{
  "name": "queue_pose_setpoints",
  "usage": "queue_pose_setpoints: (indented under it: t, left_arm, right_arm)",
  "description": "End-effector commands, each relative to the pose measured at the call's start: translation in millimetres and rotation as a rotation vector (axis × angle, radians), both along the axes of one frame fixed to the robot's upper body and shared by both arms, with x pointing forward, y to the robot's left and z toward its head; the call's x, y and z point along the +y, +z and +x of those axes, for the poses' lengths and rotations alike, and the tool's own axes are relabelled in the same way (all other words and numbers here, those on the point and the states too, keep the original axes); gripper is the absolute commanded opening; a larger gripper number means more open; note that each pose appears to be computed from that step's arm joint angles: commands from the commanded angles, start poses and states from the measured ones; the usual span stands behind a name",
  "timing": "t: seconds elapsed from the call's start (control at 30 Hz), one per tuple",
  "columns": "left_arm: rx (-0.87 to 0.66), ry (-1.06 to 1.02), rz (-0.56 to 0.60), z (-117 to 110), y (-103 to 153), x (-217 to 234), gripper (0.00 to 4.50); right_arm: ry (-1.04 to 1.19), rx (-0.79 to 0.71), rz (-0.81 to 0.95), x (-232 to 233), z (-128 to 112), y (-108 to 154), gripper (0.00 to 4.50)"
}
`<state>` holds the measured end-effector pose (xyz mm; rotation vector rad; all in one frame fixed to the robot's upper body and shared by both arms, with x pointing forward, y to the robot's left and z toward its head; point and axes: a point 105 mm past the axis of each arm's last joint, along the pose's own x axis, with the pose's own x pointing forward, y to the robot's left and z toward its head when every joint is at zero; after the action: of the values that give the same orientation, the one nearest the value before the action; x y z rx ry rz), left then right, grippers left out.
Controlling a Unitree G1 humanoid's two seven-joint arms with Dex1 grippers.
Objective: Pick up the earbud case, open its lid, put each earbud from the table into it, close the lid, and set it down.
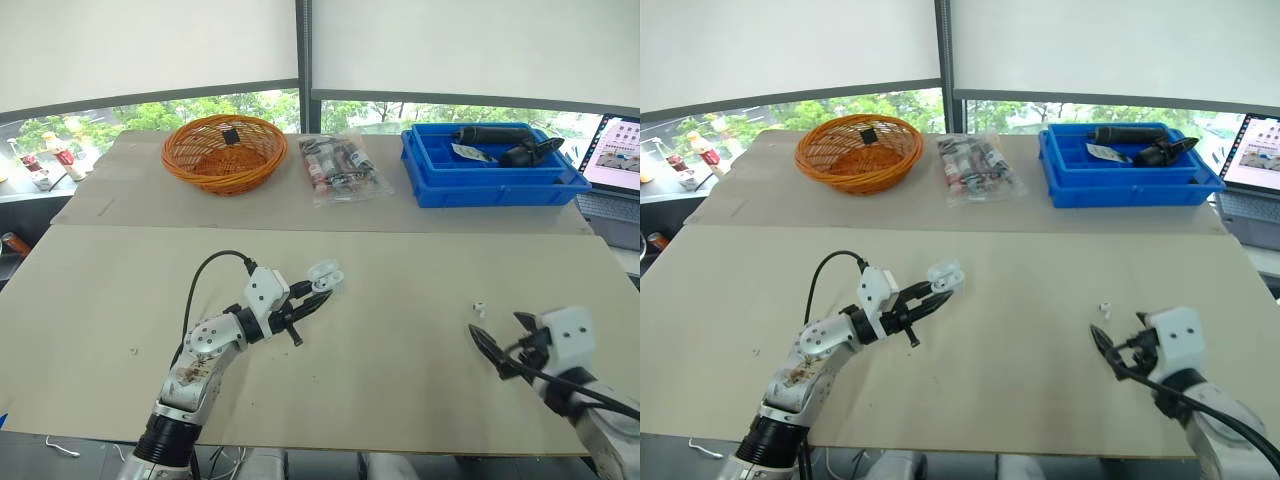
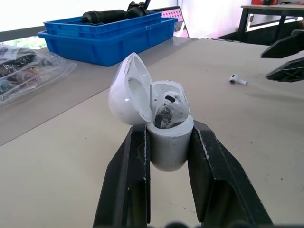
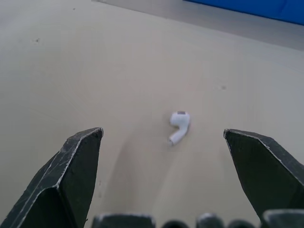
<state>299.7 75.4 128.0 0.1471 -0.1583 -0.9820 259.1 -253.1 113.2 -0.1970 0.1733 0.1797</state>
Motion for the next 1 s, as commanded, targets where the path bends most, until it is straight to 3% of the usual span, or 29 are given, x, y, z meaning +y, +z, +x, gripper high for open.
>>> queue_pose_setpoints:
  t: [0.03,0.2,0.4,0.8,0.83,1.0]
  left_arm:
    - [-0.040,-0.021,-0.008,-3.9,8.1,-3.6,0.58]
    - [-0.039,-0.026,-0.005,-5.1,7.5,-4.4,0.58]
    - [-0.035,-0.031,0.001,-6.0,6.6,-3.6,0.58]
    - [-0.032,-0.050,0.008,-8.1,5.9,-4.7,0.58]
    - [-0.032,-0.050,0.008,-8.3,6.0,-4.6,0.58]
    - [-0.029,-0.055,0.015,-10.3,5.2,-4.5,0.58]
  right_arm:
    - [-0.067,-0.002,0.006,-3.0,13.5,-1.1,4.50]
    - [-0.167,0.013,0.014,-17.2,29.5,-9.4,4.50]
    - [-0.185,0.080,0.076,-17.5,28.8,-31.0,4.50]
    - [-0.171,0.139,0.126,-6.9,34.1,-44.5,0.52]
    - [-0.158,0.141,0.123,-5.4,33.6,-43.8,0.33]
    - [0.045,0.152,-0.009,1.5,28.7,-34.6,0.33]
